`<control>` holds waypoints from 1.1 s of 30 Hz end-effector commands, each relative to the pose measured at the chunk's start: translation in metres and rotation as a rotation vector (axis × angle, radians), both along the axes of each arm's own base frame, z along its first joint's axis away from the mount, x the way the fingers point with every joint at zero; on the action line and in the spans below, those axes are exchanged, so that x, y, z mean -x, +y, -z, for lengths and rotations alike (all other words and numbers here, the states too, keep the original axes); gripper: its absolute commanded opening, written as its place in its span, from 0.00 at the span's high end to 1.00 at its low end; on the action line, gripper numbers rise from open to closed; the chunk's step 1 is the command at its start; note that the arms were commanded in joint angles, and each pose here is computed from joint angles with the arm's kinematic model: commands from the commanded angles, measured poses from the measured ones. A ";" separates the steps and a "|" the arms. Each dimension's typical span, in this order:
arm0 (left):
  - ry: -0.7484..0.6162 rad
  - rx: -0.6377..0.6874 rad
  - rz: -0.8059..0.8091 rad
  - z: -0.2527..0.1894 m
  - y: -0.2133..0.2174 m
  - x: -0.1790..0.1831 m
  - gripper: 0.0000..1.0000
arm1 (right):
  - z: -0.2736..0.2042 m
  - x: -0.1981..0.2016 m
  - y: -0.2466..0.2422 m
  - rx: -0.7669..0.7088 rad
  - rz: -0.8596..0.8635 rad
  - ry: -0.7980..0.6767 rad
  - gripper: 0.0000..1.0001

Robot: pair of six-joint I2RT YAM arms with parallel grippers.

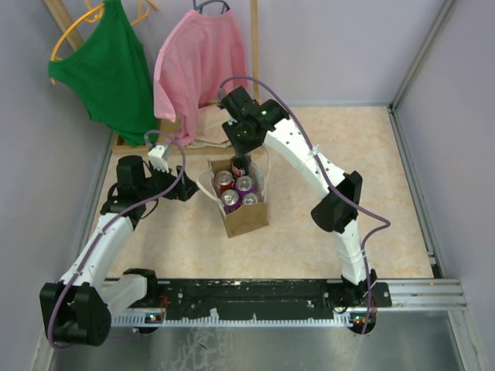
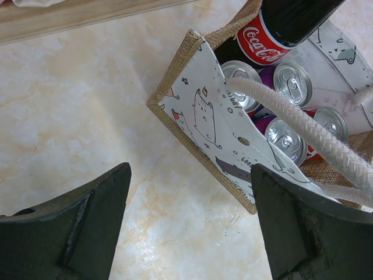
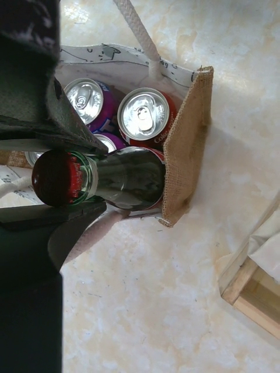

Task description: Place the beverage into the canvas bag

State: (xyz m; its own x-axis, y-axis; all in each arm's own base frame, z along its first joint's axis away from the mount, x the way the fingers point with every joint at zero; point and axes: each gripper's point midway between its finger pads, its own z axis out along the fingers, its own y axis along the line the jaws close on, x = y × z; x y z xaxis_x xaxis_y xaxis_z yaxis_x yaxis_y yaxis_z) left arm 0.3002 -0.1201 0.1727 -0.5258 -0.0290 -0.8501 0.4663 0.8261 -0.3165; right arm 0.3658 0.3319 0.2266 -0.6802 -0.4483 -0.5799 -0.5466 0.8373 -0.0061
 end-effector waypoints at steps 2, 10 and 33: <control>-0.011 0.011 0.001 -0.001 0.000 -0.001 0.11 | 0.004 -0.008 0.036 -0.069 -0.056 -0.040 0.87; -0.016 0.010 -0.001 -0.003 0.000 -0.003 0.11 | -0.003 -0.009 0.041 -0.076 -0.063 -0.105 0.30; -0.162 -0.048 0.017 -0.078 0.007 0.006 0.00 | -0.140 -0.017 -0.021 -0.337 0.202 -0.373 0.01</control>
State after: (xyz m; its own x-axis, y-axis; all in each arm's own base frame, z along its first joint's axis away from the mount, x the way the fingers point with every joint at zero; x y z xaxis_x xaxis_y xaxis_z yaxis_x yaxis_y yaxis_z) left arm 0.3010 -0.1135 0.2216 -0.4261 -0.0063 -0.9047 0.4874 0.8408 -0.2354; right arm 0.3833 0.3383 0.3283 -0.4604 -0.2348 -0.8561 -0.4663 0.8846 0.0081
